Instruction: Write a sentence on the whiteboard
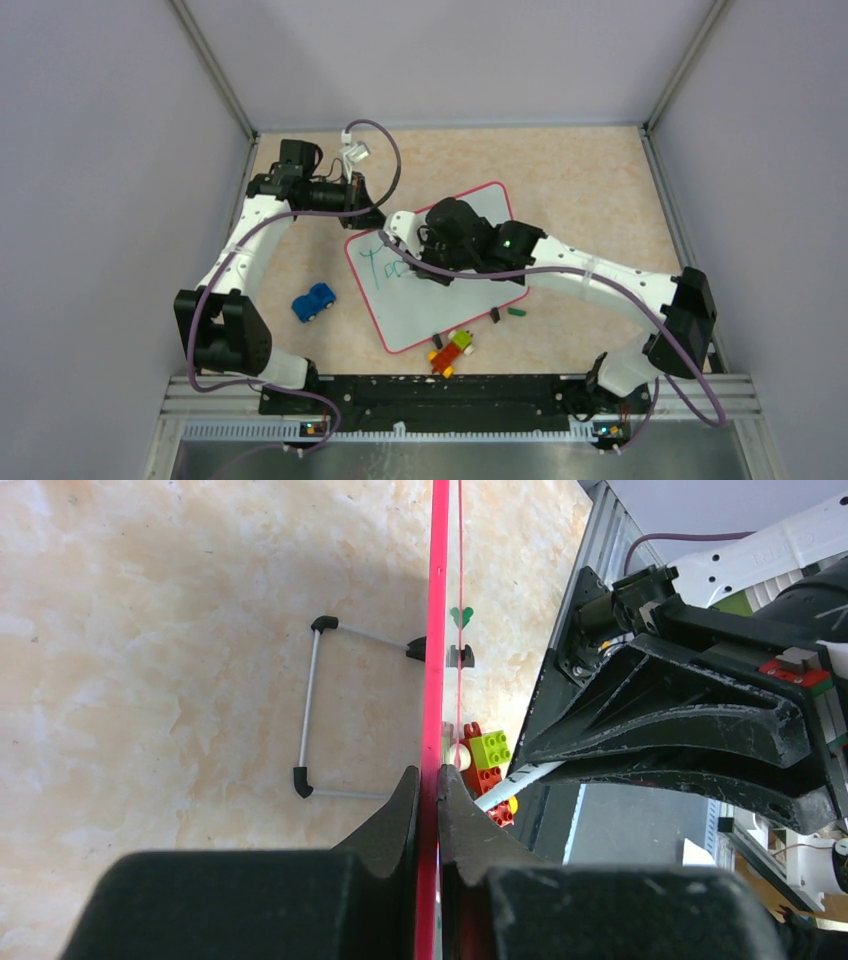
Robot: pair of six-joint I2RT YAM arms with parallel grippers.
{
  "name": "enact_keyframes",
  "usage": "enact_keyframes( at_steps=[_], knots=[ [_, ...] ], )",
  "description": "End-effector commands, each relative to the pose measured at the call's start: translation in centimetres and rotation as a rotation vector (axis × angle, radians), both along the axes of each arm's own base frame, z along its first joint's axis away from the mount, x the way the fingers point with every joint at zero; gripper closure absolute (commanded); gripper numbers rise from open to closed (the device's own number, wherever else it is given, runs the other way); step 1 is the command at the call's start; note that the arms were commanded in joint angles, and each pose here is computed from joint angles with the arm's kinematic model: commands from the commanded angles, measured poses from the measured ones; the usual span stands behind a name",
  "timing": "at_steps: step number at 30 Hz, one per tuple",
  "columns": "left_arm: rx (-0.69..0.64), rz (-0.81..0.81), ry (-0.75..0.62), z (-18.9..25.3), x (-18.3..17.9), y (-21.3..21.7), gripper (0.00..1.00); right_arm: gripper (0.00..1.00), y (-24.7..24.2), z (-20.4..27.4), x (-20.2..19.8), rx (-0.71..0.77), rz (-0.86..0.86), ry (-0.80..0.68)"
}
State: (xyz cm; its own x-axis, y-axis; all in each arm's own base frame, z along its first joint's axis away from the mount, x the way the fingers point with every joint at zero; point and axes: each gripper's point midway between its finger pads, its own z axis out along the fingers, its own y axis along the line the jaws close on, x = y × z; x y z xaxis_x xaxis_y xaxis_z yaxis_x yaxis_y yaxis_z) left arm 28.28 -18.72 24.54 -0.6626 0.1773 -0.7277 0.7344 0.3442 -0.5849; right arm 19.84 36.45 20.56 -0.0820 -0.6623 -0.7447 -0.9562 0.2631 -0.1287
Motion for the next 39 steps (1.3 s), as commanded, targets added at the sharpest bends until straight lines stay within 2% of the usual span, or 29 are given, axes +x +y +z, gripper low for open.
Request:
enact_keyframes(
  at_steps=[1, 14, 26, 39],
  knots=[
    [-0.002, -0.009, 0.028, 0.1, -1.1, -0.2, 1.00, 1.00, -0.5, 4.9, 3.2, 0.095, -0.097, -0.102],
    [-0.002, -0.008, 0.025, 0.2, -1.1, -0.2, 1.00, 1.00, -0.9, 8.3, 6.1, 0.138, -0.175, -0.182],
    [-0.002, -0.008, 0.022, 0.2, -1.1, -0.2, 1.00, 1.00, -0.6, 5.2, 3.7, 0.102, -0.099, -0.082],
    [0.002, -0.006, 0.021, 0.3, -1.1, -0.2, 1.00, 1.00, -0.3, 3.0, 1.4, 0.057, -0.032, -0.046]
  ],
)
